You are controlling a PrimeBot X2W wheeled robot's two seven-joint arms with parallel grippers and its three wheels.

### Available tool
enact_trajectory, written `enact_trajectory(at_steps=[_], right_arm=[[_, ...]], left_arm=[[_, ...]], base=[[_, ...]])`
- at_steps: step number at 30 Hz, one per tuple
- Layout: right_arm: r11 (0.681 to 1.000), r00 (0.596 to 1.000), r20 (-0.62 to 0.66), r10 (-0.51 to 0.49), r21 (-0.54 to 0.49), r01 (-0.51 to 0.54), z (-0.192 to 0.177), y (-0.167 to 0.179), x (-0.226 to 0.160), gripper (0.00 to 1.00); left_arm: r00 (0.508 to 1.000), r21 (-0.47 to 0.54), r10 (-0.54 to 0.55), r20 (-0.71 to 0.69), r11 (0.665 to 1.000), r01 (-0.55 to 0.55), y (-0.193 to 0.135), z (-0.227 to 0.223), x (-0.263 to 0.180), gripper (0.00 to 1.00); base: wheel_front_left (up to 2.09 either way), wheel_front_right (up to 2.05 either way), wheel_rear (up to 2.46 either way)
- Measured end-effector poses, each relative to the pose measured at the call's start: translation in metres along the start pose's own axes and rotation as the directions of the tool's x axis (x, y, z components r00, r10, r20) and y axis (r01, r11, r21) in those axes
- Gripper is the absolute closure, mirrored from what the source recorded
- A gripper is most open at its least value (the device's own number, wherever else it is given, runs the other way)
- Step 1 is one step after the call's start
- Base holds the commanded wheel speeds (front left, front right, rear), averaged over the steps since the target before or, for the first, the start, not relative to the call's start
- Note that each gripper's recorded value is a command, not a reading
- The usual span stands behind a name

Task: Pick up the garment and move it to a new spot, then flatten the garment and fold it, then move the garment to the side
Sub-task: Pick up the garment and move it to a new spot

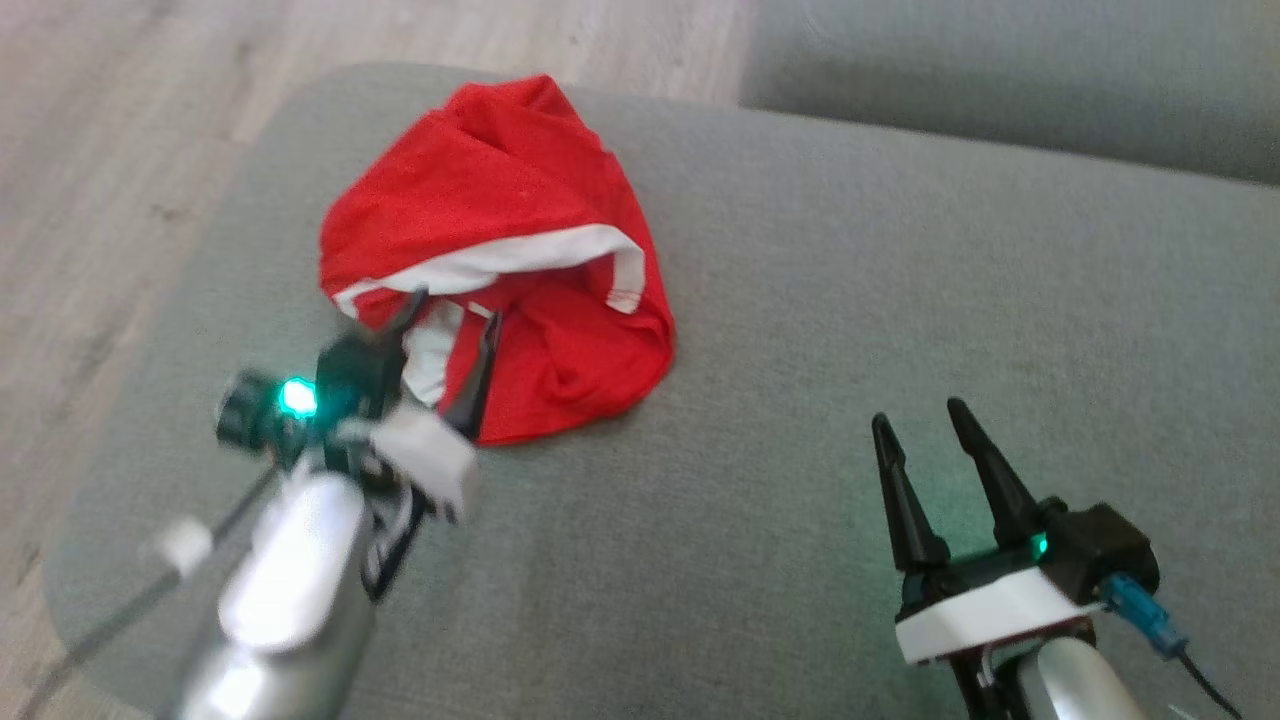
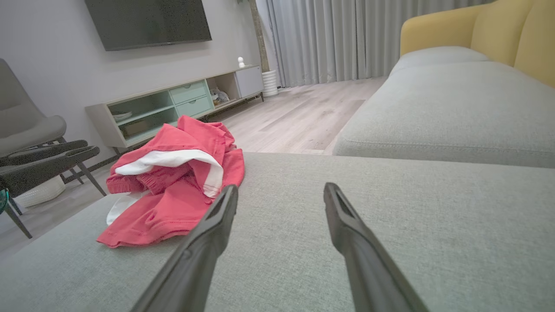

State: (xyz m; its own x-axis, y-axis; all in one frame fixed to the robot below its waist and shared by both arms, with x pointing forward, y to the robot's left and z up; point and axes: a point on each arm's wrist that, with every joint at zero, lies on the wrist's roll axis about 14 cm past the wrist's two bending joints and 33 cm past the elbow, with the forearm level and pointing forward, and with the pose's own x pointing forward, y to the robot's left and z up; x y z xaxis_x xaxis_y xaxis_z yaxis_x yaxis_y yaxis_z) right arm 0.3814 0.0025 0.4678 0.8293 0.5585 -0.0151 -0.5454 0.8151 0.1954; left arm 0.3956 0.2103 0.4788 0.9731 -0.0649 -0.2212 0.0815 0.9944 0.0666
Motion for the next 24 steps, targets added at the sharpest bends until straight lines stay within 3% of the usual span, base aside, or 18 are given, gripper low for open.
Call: enact_trajectory(at_steps=[3,10,18,19,20,24], right_arm=[[1.000,1.000,-0.001,-0.023,0.010,0.023,-0.002,-0.011,0.004,0.00],[0.997,0.997,-0.018,-0.073,0.028,0.073,-0.011,-0.031,0.005,0.00],[0.990,0.990,-0.038,-0.133,0.035,0.135,-0.018,-0.050,-0.003,0.00],[0.990,0.990,-0.038,-0.137,0.035,0.138,-0.019,-0.051,-0.003,0.00],[0.990,0.990,-0.038,-0.139,0.034,0.140,-0.019,-0.052,-0.003,0.00],[0.990,0.990,-0.029,-0.136,0.029,0.137,-0.015,-0.052,-0.002,0.00]], left_arm=[[0.995,0.118,-0.046,-0.090,0.991,0.056,-0.001,-0.002,0.023,0.00],[0.970,0.214,-0.086,-0.227,0.967,0.136,-0.005,-0.021,0.061,0.00],[0.963,0.230,-0.083,-0.257,0.962,0.145,-0.002,-0.029,0.084,0.00],[0.962,0.231,-0.081,-0.260,0.962,0.143,-0.001,-0.031,0.085,0.62],[0.965,0.231,-0.081,-0.248,0.963,0.140,-0.001,-0.030,0.086,1.00],[0.976,0.233,-0.074,-0.203,0.965,0.121,0.002,-0.021,0.087,1.00]], base=[[0.00,0.00,0.00],[0.00,0.00,0.00],[0.00,0.00,0.00],[0.00,0.00,0.00],[0.00,0.00,0.00],[0.00,0.00,0.00]])
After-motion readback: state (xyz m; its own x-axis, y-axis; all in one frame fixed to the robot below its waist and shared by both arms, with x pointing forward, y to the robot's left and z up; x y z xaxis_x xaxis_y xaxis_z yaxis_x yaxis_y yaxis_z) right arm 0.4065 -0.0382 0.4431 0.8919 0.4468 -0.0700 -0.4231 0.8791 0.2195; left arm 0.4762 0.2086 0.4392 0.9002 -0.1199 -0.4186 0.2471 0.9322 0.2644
